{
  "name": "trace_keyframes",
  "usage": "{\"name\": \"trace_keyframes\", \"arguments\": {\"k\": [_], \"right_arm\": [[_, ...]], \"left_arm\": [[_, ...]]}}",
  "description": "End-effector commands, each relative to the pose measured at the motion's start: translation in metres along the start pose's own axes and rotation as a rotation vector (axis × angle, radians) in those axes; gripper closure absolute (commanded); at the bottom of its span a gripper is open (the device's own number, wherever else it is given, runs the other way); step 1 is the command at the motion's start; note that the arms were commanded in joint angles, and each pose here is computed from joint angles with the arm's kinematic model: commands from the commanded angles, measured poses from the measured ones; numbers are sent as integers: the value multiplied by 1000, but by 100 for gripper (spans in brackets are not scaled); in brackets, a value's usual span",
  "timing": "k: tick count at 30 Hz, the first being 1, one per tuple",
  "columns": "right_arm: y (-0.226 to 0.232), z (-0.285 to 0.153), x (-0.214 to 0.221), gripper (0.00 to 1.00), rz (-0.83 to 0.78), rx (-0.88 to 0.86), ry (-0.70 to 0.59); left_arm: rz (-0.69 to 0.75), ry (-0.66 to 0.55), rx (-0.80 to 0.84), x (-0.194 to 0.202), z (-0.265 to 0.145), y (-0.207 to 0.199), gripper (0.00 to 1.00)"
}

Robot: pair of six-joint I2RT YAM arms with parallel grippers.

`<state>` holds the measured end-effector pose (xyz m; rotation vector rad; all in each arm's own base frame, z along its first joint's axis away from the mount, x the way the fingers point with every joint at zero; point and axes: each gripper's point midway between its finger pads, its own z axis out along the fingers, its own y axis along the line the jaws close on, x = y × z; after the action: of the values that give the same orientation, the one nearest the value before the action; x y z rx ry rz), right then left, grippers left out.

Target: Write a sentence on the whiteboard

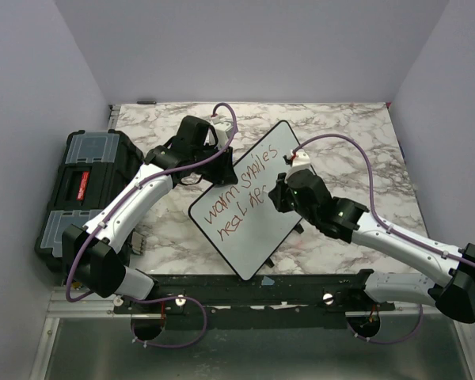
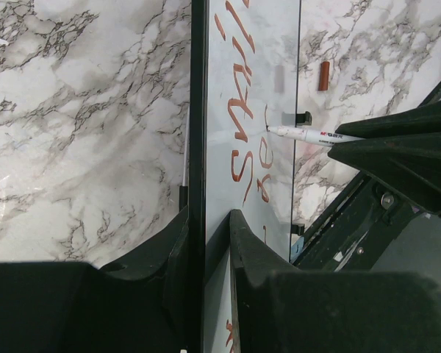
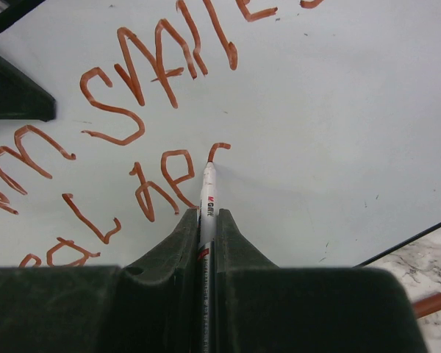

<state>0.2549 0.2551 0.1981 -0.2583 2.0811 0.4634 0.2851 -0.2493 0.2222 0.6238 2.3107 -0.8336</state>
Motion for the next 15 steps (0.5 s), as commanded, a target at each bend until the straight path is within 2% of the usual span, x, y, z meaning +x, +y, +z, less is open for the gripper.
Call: {"name": "trace_keyframes", "arguments": {"k": [1,15], "right_arm": [[1,0,31,99,6,-36,91],[-20,2,33,99,13,85,87]], "left_arm": [[77,-18,-61,-3,-2,12,100],[77,-15,-59,-2,-1,12,100]]}}
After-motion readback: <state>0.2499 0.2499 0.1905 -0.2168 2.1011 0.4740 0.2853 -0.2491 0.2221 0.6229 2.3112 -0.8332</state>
